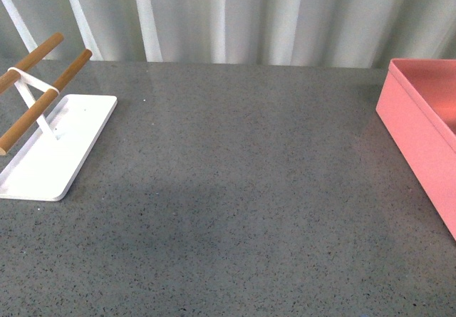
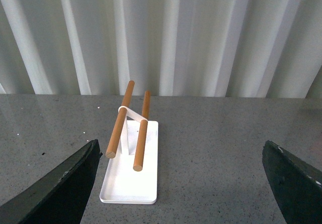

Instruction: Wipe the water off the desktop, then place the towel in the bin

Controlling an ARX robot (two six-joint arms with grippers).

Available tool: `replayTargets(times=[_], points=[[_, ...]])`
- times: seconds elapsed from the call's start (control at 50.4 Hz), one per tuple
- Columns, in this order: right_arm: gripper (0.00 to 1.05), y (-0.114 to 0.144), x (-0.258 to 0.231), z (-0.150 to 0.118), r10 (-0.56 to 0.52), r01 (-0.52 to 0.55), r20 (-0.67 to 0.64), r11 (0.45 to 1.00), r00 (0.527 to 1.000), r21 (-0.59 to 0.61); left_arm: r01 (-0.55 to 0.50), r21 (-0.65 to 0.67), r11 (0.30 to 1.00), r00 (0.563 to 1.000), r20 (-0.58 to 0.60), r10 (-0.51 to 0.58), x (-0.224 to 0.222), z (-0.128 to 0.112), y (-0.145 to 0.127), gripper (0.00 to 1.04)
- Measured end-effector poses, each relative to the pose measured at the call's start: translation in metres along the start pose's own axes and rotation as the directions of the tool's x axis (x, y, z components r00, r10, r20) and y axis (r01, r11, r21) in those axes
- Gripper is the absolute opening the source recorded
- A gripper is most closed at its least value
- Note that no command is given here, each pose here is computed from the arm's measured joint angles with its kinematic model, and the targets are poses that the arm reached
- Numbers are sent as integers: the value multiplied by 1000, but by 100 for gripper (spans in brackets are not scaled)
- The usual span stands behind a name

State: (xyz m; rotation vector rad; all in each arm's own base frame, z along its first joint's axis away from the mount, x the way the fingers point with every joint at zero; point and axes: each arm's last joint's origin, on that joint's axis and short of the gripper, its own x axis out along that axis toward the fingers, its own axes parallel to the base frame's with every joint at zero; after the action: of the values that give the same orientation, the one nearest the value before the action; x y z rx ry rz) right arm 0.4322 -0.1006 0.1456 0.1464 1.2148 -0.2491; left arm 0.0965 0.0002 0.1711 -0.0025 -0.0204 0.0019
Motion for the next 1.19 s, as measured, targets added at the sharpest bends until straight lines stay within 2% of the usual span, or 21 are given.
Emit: replayTargets(times=[0.159,0.218,0.417,0.655,0.794,0.833,0.933,1.111,1.19], points=[[98,1,6,2,-3,2,-18,999,1000,-44,0,0,1000,1000,0,0,0,0,0,98],[98,5,7,0,39,-40,-11,996,999,-82,0,0,1000,1000,0,0,0,0,0,98],[98,16,-11,-1,115,-111,41,989,993,-97,0,0,1000,1000,0,0,0,0,0,98],[98,14,-67,13,127,-110,191,989,973,-97,0,0,1000,1000,0,0,0,0,0,98],[98,12,-92,17,87,-62,307,994,948,-90,0,0,1000,1000,0,0,0,0,0,98],[98,10,-97,16,51,-23,367,996,929,-82,0,0,1000,1000,0,0,0,0,0,98],[98,6,-114,8,-2,47,536,996,844,-71,0,0,1000,1000,0,0,0,0,0,98],[98,-2,-157,-17,6,68,751,995,661,-68,0,0,1000,1000,0,0,0,0,0,98],[98,-5,-171,-29,-7,89,799,994,601,-59,0,0,1000,1000,0,0,0,0,0,98]])
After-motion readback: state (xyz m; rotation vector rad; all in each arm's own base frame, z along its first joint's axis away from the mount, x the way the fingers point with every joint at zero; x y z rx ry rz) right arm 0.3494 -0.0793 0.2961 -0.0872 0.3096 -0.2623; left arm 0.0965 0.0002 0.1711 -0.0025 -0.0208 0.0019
